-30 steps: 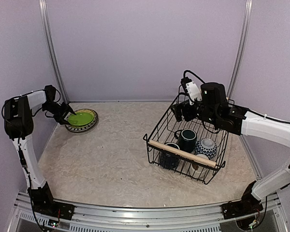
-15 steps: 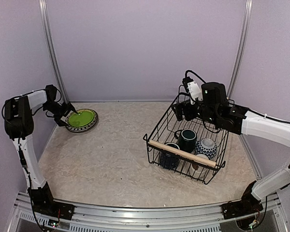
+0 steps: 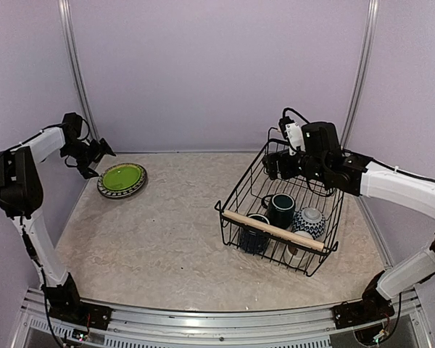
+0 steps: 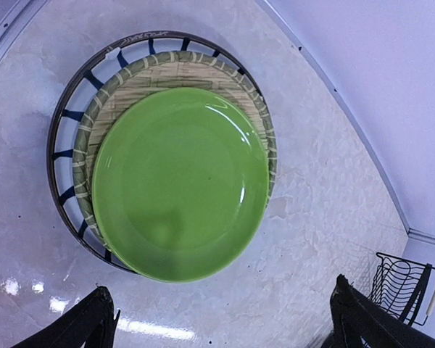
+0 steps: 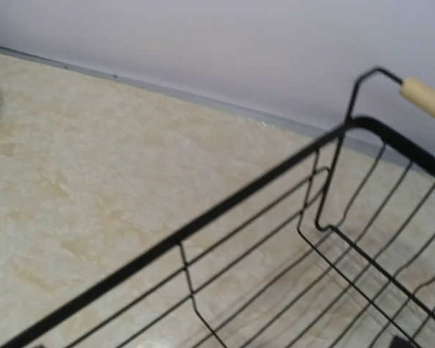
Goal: Unload the mixed dishes from the dish rack
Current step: Grab the cup from the dish rack, then pass from the right arm to the left, then place the cup at the center of the board.
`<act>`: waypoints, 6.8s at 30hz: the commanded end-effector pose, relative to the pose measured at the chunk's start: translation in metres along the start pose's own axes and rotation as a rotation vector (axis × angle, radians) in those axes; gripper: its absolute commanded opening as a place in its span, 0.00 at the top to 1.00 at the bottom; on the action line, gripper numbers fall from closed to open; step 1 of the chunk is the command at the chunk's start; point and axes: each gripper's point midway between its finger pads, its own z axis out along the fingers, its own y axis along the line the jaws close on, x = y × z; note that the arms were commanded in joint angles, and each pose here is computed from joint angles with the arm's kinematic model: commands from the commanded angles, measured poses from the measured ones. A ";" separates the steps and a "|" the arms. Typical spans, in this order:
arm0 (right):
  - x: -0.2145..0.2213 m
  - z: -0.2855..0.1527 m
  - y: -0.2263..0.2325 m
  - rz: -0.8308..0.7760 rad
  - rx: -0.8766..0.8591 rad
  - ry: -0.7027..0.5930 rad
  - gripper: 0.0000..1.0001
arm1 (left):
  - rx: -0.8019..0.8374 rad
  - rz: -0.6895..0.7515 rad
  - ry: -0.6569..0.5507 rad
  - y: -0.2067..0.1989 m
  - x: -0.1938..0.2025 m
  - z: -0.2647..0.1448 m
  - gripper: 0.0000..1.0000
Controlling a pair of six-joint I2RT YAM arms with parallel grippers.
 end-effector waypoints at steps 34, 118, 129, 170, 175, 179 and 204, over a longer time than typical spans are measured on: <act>0.140 0.042 -0.019 0.072 -0.060 0.686 0.00 | 0.190 0.247 -0.127 -0.087 0.039 -0.076 0.01; -0.104 -0.052 0.066 0.502 -0.775 -0.384 1.00 | 1.011 0.804 0.498 -0.247 0.314 -0.130 0.02; -0.118 -0.028 0.137 0.503 -0.980 -0.355 1.00 | 1.105 0.823 0.486 -0.247 0.320 -0.147 0.06; -0.109 0.025 0.210 0.671 -1.215 -0.337 1.00 | 1.218 0.662 0.573 -0.246 0.282 -0.145 0.90; -0.108 0.022 0.209 0.655 -1.210 -0.337 0.81 | 1.217 0.656 0.572 -0.246 0.279 -0.145 1.00; -0.102 0.024 0.200 0.654 -1.172 -0.328 0.50 | 1.219 0.662 0.538 -0.246 0.273 -0.150 1.00; -0.048 0.042 0.096 0.409 -0.565 -0.096 0.00 | 0.391 0.510 0.117 -0.181 0.179 -0.051 1.00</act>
